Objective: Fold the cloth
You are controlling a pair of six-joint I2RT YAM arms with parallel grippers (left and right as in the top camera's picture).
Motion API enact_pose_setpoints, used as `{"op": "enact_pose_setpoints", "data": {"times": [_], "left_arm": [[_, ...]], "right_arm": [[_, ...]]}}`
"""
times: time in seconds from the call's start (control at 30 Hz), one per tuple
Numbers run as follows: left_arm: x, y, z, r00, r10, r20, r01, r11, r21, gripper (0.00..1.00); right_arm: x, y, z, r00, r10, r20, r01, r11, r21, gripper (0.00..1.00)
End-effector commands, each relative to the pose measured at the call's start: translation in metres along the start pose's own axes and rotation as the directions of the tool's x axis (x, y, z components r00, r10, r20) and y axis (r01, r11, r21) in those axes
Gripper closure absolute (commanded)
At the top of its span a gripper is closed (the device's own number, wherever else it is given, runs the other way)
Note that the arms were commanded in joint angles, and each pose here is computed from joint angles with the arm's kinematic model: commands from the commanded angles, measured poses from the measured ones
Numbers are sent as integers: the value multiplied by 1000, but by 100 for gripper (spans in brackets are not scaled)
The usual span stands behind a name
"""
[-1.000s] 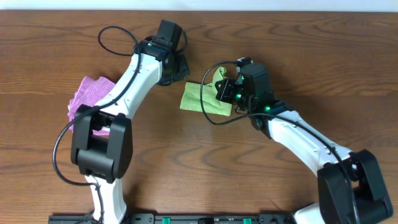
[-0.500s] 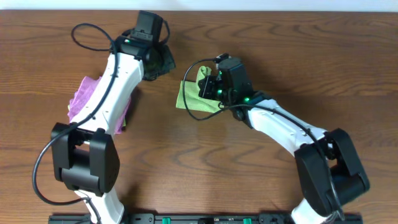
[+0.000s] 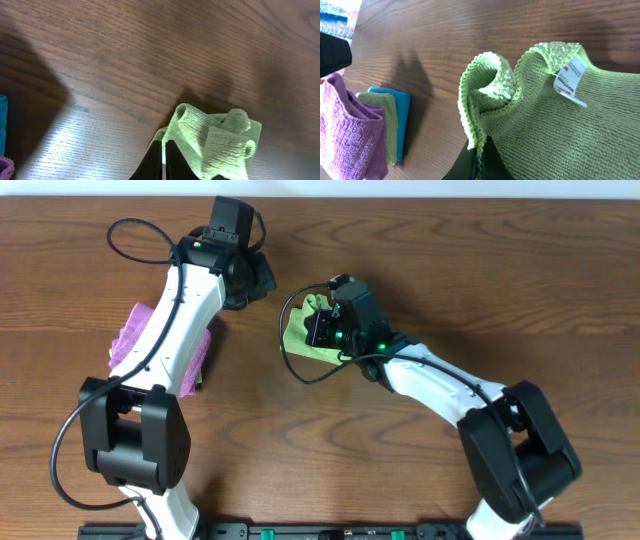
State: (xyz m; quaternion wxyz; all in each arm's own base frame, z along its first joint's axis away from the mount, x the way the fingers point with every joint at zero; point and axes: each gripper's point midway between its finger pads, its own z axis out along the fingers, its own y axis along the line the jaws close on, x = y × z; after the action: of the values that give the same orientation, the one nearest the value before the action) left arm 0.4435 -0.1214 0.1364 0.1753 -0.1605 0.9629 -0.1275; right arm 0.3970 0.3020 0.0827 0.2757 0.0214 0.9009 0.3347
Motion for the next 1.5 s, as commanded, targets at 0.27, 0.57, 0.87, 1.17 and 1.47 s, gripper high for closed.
{"op": "enact_pose_setpoints", "data": {"times": [0.27,0.57,0.87,1.17,1.47], "left_arm": [[0,-3,-13,1000,26,14,-26,999,23,94],[-4,-3,-22,999,40,34,-41,999,31,94],[-12,9,-25,999,8,36,-9,999,36,94],[-14,12,-26,999,22,37,-23,999,39,94],[-14,6,-47,997,30,64,-34,997,68,17]], "right_arm": [[8,10,30,999,-29,-25,29,1000,-6,99],[13,18,47,997,-53,-58,52,999,-14,69],[1,31,41,997,-73,-35,71,996,-47,1],[-46,58,-13,990,-117,77,124,989,-87,1],[-85,35,-115,958,-263,112,261,965,36,1]]}}
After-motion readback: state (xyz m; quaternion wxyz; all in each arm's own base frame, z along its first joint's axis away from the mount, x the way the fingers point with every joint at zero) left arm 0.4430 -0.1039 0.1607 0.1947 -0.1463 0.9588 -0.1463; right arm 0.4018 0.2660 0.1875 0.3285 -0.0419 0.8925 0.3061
